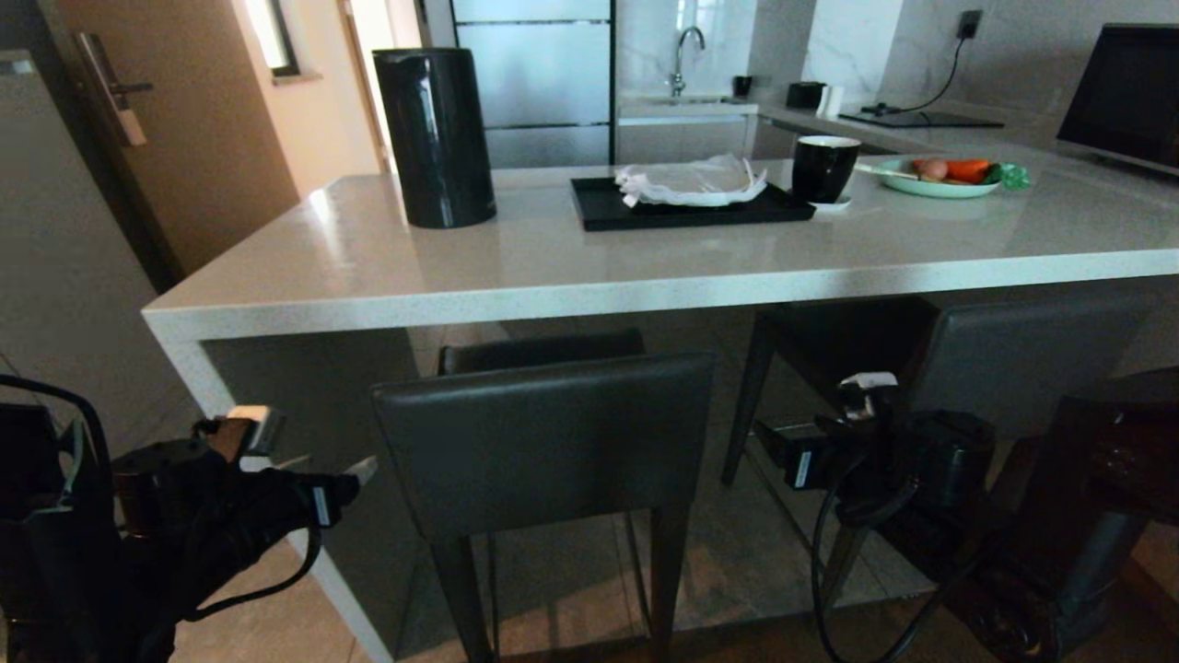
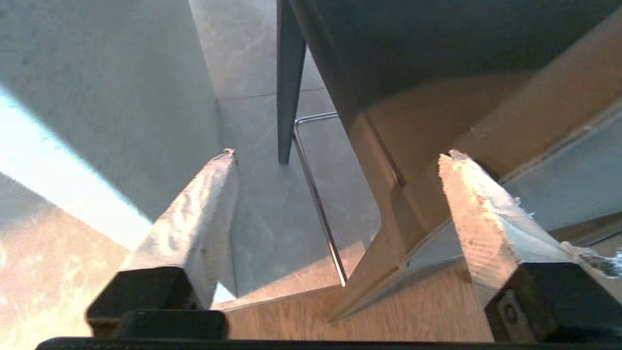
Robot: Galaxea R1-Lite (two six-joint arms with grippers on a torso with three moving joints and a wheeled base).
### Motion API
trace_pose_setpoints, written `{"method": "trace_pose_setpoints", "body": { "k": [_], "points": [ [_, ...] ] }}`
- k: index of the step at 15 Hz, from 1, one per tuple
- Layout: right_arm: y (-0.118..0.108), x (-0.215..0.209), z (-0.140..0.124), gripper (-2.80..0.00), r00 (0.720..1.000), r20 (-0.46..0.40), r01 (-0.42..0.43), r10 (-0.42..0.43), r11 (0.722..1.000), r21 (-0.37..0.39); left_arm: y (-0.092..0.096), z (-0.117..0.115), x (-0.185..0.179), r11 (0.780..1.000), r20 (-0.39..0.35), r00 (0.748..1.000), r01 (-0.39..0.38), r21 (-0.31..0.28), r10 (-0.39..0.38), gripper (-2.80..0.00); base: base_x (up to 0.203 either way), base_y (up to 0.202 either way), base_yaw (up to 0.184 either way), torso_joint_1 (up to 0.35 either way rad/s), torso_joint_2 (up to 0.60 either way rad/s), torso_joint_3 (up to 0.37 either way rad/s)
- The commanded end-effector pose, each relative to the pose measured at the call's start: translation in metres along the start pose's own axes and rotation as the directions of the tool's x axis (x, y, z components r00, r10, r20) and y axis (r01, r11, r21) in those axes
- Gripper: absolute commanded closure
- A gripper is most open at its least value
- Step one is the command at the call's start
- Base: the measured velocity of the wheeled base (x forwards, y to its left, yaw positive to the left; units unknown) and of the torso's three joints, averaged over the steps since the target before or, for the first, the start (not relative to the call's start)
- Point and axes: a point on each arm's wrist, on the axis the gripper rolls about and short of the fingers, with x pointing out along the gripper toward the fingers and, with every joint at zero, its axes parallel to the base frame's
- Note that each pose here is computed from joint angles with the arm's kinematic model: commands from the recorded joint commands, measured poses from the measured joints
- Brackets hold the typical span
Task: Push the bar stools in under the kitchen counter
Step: Pull the gray chair out from under the dining table
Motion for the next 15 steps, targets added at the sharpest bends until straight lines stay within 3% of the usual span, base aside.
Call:
{"method": "trace_pose_setpoints", "body": {
  "k": [1, 4, 7, 9, 10, 12, 15],
  "points": [
    [0.000, -0.006, 0.005, -2.80, 1.000, 0.015, 0.001, -0.001, 1.000, 0.001, -0.002, 0.006, -0.008, 1.000, 0.021, 1.000, 0.001, 0.003, -0.002, -2.80, 0.000, 0.000, 0.000, 0.000, 0.00, 0.000],
    [0.000, -0.012, 0.008, -2.80, 1.000, 0.017, -0.008, 0.008, 1.000, -0.002, -0.003, 0.007, -0.010, 1.000, 0.026, 0.999, 0.021, 0.005, -0.021, -2.80, 0.000, 0.000, 0.000, 0.000, 0.00, 0.000],
    [-0.002, -0.019, 0.013, -2.80, 0.997, 0.019, -0.072, 0.072, 0.997, 0.003, 0.006, 0.008, -0.027, 0.979, 0.014, 0.979, 0.203, -0.012, -0.203, -2.80, 0.000, 0.000, 0.000, 0.000, 0.00, 0.000],
    [-0.009, -0.025, 0.015, -2.80, 0.985, 0.010, -0.170, 0.170, 0.985, 0.005, 0.020, 0.004, -0.038, 0.933, 0.006, 0.933, 0.359, -0.037, -0.359, -2.80, 0.000, 0.000, 0.000, 0.000, 0.00, 0.000],
    [-0.010, -0.026, 0.016, -2.80, 0.972, 0.007, -0.233, 0.233, 0.972, 0.005, 0.024, 0.003, -0.039, 0.917, 0.007, 0.918, 0.397, -0.039, -0.397, -2.80, 0.000, 0.000, 0.000, 0.000, 0.00, 0.000],
    [-0.014, -0.026, 0.017, -2.80, 0.938, -0.001, -0.347, 0.347, 0.938, 0.008, 0.024, 0.008, -0.035, 0.870, 0.028, 0.870, 0.493, -0.015, -0.493, -2.80, 0.000, 0.000, 0.000, 0.000, 0.00, 0.000],
    [-0.022, -0.026, 0.018, -2.80, 0.865, -0.010, -0.502, 0.502, 0.865, 0.010, 0.025, 0.010, -0.026, 0.794, 0.036, 0.793, 0.608, 0.005, -0.608, -2.80, 0.000, 0.000, 0.000, 0.000, 0.00, 0.000]
  ]
}}
